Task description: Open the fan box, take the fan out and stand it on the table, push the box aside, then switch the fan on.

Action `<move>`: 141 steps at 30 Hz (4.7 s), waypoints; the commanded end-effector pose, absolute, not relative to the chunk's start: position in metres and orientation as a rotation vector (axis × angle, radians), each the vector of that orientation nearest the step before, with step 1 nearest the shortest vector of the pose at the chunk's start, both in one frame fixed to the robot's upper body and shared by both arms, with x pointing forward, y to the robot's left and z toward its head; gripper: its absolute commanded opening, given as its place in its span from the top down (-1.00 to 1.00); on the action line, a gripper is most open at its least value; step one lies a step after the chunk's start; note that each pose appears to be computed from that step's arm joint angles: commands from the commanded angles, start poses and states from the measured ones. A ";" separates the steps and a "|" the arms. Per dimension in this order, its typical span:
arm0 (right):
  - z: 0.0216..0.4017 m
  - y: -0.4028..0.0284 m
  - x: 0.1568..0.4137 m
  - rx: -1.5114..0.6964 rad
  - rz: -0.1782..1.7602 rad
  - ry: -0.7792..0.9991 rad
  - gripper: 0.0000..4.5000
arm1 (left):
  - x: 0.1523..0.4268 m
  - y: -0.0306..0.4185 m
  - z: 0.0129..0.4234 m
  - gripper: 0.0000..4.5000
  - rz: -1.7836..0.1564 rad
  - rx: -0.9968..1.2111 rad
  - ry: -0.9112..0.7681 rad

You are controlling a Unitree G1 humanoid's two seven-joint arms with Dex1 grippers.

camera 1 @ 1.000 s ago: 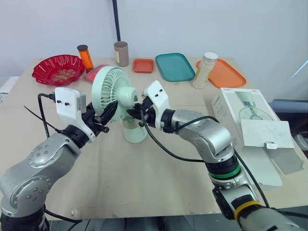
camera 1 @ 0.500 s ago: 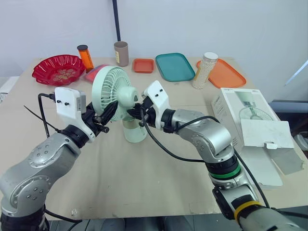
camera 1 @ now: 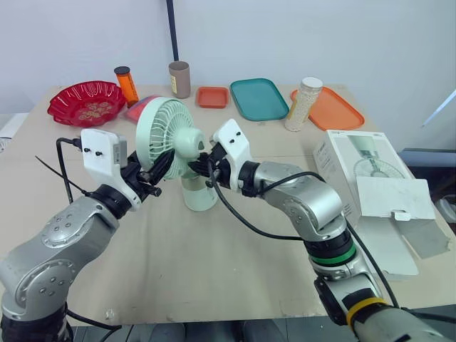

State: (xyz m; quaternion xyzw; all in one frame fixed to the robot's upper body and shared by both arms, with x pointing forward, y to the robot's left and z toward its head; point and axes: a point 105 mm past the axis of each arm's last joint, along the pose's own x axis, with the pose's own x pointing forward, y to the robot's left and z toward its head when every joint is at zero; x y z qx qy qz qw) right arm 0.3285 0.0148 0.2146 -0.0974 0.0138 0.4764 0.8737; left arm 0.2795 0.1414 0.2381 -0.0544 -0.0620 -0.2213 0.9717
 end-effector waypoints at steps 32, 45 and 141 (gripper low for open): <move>0.223 0.023 0.319 -0.206 1.038 -0.019 0.83 | 0.268 0.138 0.268 -0.98 -0.478 -0.116 -0.274; 0.220 0.021 0.319 -0.214 1.045 -0.014 0.83 | 0.248 0.160 0.274 -0.98 -0.517 -0.133 -0.238; 0.193 -0.042 0.248 -0.218 1.496 -0.222 0.83 | 0.262 0.147 0.136 -0.87 -1.298 0.371 0.012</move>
